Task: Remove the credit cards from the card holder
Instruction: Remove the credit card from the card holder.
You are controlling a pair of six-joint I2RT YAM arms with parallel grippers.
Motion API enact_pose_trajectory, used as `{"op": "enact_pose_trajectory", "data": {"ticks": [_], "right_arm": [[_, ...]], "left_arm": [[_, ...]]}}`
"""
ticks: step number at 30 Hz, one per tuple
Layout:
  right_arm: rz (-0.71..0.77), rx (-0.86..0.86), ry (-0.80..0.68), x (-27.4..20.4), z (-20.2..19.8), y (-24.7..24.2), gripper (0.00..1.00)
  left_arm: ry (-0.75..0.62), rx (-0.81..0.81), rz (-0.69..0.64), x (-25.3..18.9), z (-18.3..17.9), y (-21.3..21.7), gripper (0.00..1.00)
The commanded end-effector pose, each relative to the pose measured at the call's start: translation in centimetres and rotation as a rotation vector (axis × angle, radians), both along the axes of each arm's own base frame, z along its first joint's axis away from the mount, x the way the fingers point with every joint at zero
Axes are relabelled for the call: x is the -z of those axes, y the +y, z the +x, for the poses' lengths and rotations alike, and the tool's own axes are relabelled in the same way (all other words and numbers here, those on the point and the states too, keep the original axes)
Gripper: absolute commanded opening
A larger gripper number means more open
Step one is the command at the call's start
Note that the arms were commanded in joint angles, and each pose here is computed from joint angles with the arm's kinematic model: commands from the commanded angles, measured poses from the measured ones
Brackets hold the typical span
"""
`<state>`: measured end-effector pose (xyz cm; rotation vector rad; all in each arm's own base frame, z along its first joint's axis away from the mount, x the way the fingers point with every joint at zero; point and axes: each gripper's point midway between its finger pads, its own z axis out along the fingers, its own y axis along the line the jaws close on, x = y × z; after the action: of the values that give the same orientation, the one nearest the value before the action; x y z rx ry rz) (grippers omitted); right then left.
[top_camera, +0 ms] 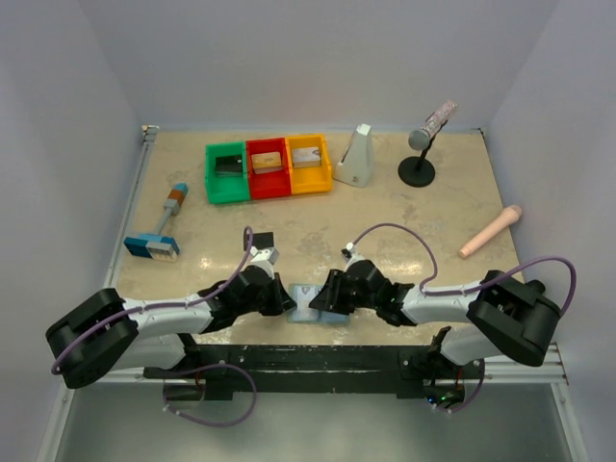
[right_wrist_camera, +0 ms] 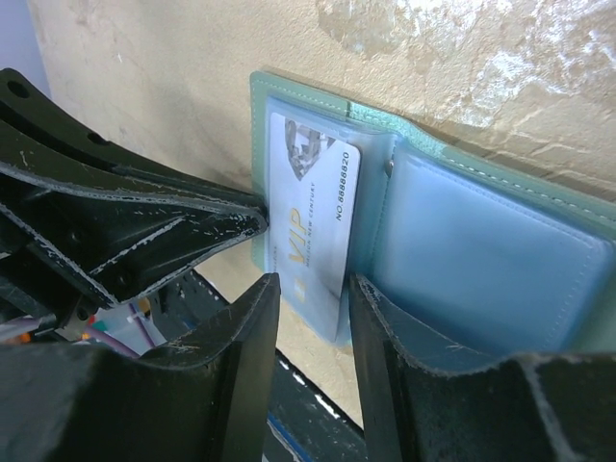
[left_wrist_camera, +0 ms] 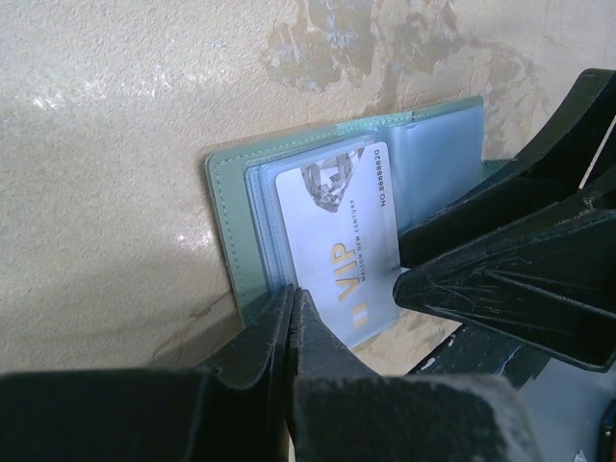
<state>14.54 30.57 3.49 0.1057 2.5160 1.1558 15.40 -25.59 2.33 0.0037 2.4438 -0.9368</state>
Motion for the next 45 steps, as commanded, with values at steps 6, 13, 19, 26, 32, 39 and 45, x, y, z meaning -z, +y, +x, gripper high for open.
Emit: {"op": "enact_pose_trajectory", "data": {"ticks": [6, 13, 19, 26, 32, 39, 45], "right_arm": [[0.053, 0.046, -0.072, -2.0, 1.2, -0.1, 0.39], [0.067, 0.023, -0.07, -2.1, 1.1, 0.5, 0.38], [0.09, 0.004, -0.076, -2.5, 0.9, 0.8, 0.35], [0.147, -0.064, -0.084, -3.4, 0.4, 2.1, 0.34], [0.149, -0.087, -0.067, -3.1, 0.1, 2.5, 0.37], [0.16, -0.099, -0.053, -3.0, 0.1, 3.1, 0.38], [0.158, -0.105, -0.052, -3.1, 0.3, 3.5, 0.38]], "left_arm": [[-0.008, -0.002, -0.022, 0.0, 0.3, -0.4, 0.0], [-0.007, 0.0, -0.028, -0.1, 0.4, -0.6, 0.0], [-0.003, 0.002, -0.018, 0.2, 0.3, -0.5, 0.0], [-0.004, 0.019, -0.029, 0.2, 0.3, -1.0, 0.0], [-0.011, 0.039, -0.046, 0.0, 0.3, -1.4, 0.0], [-0.008, 0.063, -0.068, -0.1, 0.1, -1.9, 0.0], [0.002, 0.071, -0.087, 0.0, -0.2, -2.1, 0.0]]}}
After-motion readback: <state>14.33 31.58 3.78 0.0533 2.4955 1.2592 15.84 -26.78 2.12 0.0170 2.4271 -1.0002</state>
